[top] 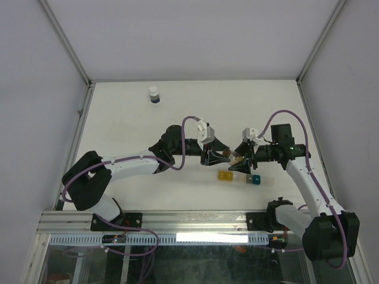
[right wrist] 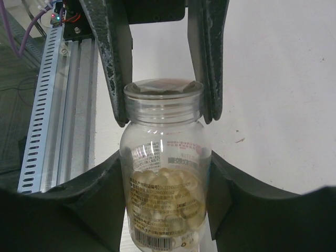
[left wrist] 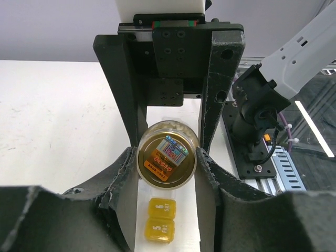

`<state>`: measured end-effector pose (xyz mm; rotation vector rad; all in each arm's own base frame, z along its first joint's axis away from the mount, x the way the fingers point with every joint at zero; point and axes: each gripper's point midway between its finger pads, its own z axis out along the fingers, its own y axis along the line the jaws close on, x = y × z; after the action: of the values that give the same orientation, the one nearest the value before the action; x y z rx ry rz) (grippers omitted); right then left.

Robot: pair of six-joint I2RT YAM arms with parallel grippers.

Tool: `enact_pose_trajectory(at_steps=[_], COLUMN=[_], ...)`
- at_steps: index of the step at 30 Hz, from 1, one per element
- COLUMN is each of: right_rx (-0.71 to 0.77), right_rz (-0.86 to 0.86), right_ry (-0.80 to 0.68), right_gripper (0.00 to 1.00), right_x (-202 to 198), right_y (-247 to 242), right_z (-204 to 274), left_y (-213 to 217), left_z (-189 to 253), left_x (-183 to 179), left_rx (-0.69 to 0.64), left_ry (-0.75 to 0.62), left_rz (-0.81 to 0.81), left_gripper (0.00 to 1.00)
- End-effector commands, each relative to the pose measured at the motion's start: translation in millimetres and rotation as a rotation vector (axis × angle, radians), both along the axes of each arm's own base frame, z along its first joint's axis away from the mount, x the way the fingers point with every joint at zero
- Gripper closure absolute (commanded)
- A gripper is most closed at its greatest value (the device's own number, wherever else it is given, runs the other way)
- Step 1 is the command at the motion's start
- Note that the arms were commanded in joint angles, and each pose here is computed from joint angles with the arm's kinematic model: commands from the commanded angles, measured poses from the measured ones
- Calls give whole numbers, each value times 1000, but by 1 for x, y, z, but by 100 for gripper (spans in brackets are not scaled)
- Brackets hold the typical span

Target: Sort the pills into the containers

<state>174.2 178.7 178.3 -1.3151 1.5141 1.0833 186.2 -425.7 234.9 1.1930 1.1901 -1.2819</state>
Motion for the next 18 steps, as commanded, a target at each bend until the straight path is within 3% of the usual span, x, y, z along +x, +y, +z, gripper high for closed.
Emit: enact_pose_trajectory(at_steps=[1, 5, 9, 14, 18], right_rx=[34, 25, 22, 6, 1], right_rz=[20, 8, -15, -53, -68], right_ry=[-54, -45, -22, 0, 12], right_gripper=[100, 100, 100, 100, 100], right_x=[4, 6, 11, 19, 22], right_y=[3, 2, 2, 0, 0], right_z=[15, 13, 13, 9, 8], left_y=[-4, -2, 5, 10, 3], left_z=[23, 23, 24, 24, 21], left_x=[2, 0, 7, 18, 17], left_rx=[-56, -56, -75, -124, -108], left_ry=[-1, 90, 245, 514, 639], left_rz=[-21, -4, 122, 349, 458], left_gripper=[72, 83, 100, 100, 100])
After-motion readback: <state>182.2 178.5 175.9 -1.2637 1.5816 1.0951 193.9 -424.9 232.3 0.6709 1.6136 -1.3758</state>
